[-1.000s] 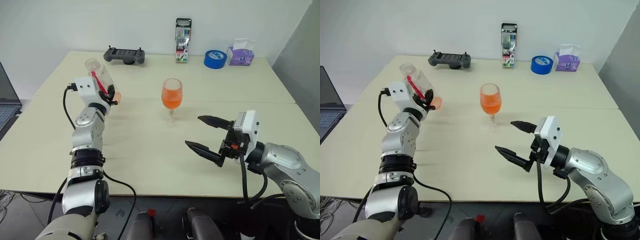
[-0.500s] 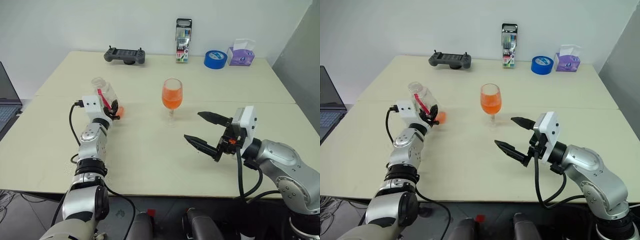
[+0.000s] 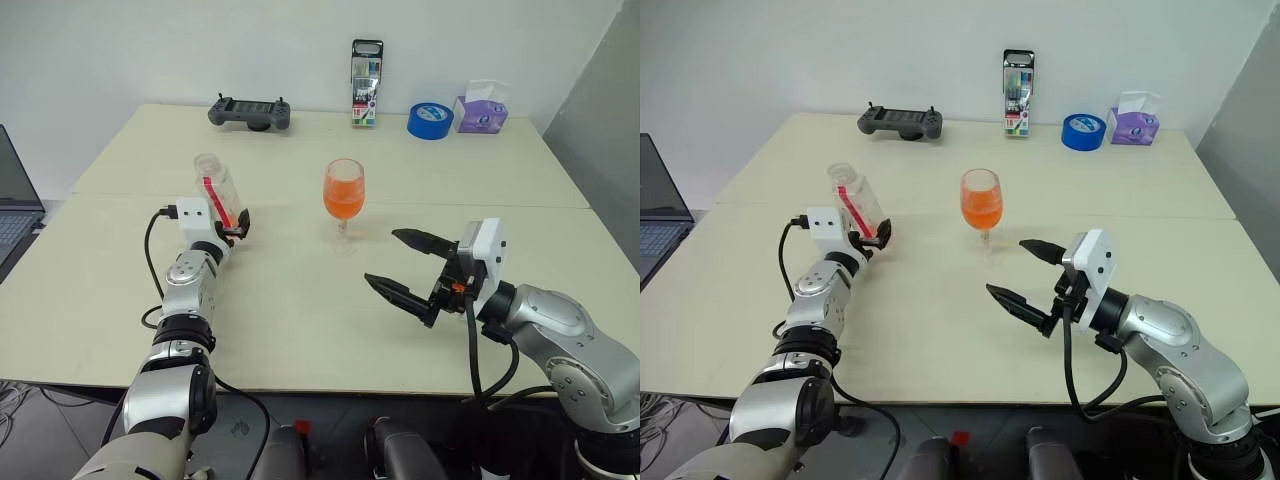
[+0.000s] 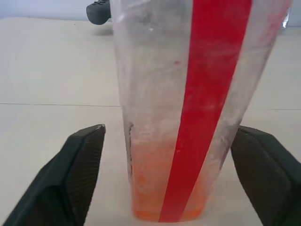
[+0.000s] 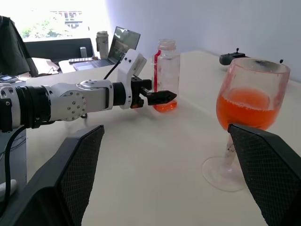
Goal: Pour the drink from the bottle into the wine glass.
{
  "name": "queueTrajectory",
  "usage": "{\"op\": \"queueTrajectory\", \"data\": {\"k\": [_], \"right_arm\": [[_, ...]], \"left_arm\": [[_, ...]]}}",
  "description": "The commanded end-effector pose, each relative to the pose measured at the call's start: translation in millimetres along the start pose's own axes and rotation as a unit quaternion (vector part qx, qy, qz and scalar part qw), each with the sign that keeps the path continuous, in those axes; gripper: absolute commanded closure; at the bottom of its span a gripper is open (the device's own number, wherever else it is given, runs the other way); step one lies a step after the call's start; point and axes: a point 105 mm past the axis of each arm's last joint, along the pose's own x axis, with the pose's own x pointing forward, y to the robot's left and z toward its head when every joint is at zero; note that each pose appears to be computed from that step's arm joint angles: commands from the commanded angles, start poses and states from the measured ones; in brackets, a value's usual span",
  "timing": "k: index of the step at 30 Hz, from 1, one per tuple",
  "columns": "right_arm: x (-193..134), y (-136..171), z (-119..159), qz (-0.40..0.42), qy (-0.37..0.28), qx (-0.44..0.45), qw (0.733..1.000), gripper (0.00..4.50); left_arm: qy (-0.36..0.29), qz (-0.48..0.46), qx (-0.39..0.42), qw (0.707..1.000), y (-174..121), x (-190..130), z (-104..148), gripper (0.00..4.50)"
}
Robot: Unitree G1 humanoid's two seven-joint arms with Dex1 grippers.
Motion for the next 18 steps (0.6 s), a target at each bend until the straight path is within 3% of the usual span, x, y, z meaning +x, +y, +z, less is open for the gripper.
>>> {"op": "queueTrajectory", "data": {"k": [1, 5, 9, 13, 18], "right_arm": [[-2.4, 3.9, 9.3, 0.000, -0.015, -0.020, 1.000, 0.00], [-15.0, -0.9, -4.2, -0.042, 0.009, -0.004, 0.999, 0.00], [-36.2, -26.6, -32.6, -0.189, 0.067, -0.004, 0.980, 0.00], [-55.9, -48.1, -50.9, -0.322, 0.098, -0.005, 0.942, 0.00], [-77.9, -61.1, -76.5, -0.435, 0.142, 0.007, 0.889, 0.00]], "left_arm": [[-0.014, -0.002, -0.001, 1.000, 4.2, -3.3, 8.3, 0.01], [0.016, -0.009, 0.022, 1.000, 1.8, -21.5, -8.2, 0.01], [0.039, -0.012, 0.044, 0.998, -5.3, -51.0, -18.3, 0.01], [0.046, 0.028, 0.049, 0.997, -10.8, -76.1, -15.3, 0.01], [0.040, 0.011, 0.013, 0.999, -40.2, -91.2, -1.6, 0.01]]}}
